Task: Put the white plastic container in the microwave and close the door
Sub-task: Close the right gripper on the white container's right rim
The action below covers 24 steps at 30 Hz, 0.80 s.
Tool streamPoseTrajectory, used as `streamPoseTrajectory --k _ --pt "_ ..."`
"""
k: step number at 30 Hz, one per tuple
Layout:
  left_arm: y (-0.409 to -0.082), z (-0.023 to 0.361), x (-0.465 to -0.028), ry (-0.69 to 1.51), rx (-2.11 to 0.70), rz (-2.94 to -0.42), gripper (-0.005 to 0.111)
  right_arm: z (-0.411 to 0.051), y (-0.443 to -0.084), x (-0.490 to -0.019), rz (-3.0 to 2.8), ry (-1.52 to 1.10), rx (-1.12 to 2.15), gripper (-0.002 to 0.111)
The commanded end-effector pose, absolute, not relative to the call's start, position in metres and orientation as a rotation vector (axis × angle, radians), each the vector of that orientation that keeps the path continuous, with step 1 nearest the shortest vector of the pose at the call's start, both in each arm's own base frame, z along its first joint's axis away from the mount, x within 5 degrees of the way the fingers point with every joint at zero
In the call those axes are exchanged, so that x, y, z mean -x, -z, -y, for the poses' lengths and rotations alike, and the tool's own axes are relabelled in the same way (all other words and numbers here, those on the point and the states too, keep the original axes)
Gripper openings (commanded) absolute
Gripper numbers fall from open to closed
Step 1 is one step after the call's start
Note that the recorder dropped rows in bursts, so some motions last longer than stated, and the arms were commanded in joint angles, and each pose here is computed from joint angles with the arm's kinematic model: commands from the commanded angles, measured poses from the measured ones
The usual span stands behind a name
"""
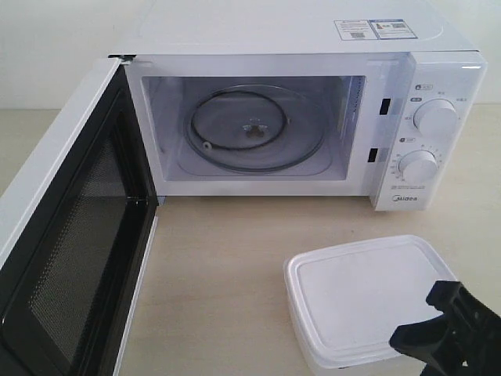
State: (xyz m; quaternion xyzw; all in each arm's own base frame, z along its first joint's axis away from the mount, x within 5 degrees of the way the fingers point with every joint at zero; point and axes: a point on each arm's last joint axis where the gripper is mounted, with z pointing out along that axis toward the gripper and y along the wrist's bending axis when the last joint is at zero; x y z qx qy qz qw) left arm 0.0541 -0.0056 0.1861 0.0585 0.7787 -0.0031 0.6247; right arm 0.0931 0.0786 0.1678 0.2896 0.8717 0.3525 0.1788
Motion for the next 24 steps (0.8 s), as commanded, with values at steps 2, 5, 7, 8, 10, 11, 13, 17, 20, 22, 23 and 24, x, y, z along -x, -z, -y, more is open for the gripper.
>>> streamPoseTrajectory --k 2,5,7,8,10,11,13,17,20,22,23,24 --pt "-0.185 0.006 -0.054 0.016 -0.123 -1.787 0.004 -0.087 -0.172 -0.096 -2.396 -1.072 -0.852 0.048" --pt "-0.185 0.006 -0.054 0.016 -0.123 -1.787 0.004 -0.091 -0.166 -0.098 -2.427 -1.036 -0.884 0.048" --pt "-0.185 0.006 -0.054 0.016 -0.123 -1.787 0.004 -0.092 -0.161 -0.102 -2.425 -0.999 -0.889 0.048" --pt "-0.185 0.006 -0.054 0.016 -0.123 -1.787 0.004 -0.093 -0.159 -0.102 -2.426 -0.988 -0.899 0.048" --pt "-0.185 0.006 -0.054 0.016 -0.123 -1.787 0.004 -0.095 -0.160 -0.104 -2.397 -0.998 -0.926 0.048" --pt "-0.185 0.006 -0.054 0.016 -0.123 -1.787 0.004 -0.095 -0.160 -0.105 -2.381 -1.007 -0.936 0.048" --pt "-0.185 0.006 -0.054 0.016 -0.123 -1.787 0.004 -0.095 -0.161 -0.106 -2.353 -1.025 -0.974 0.048" --pt "-0.185 0.006 -0.054 0.016 -0.123 -1.787 0.004 -0.093 -0.159 -0.105 -2.338 -1.022 -1.008 0.048" --pt "-0.185 0.006 -0.054 0.016 -0.123 -1.787 0.004 -0.089 -0.152 -0.100 -2.359 -1.003 -1.060 0.048" --pt "-0.185 0.006 -0.054 0.016 -0.123 -1.787 0.004 -0.085 -0.146 -0.096 -2.367 -0.989 -1.099 0.048" --pt "-0.185 0.006 -0.054 0.016 -0.123 -1.787 0.004 -0.084 -0.144 -0.095 -2.363 -0.980 -1.104 0.048" --pt "-0.185 0.006 -0.054 0.016 -0.123 -1.787 0.004 -0.082 -0.143 -0.095 -2.347 -0.977 -1.115 0.048"
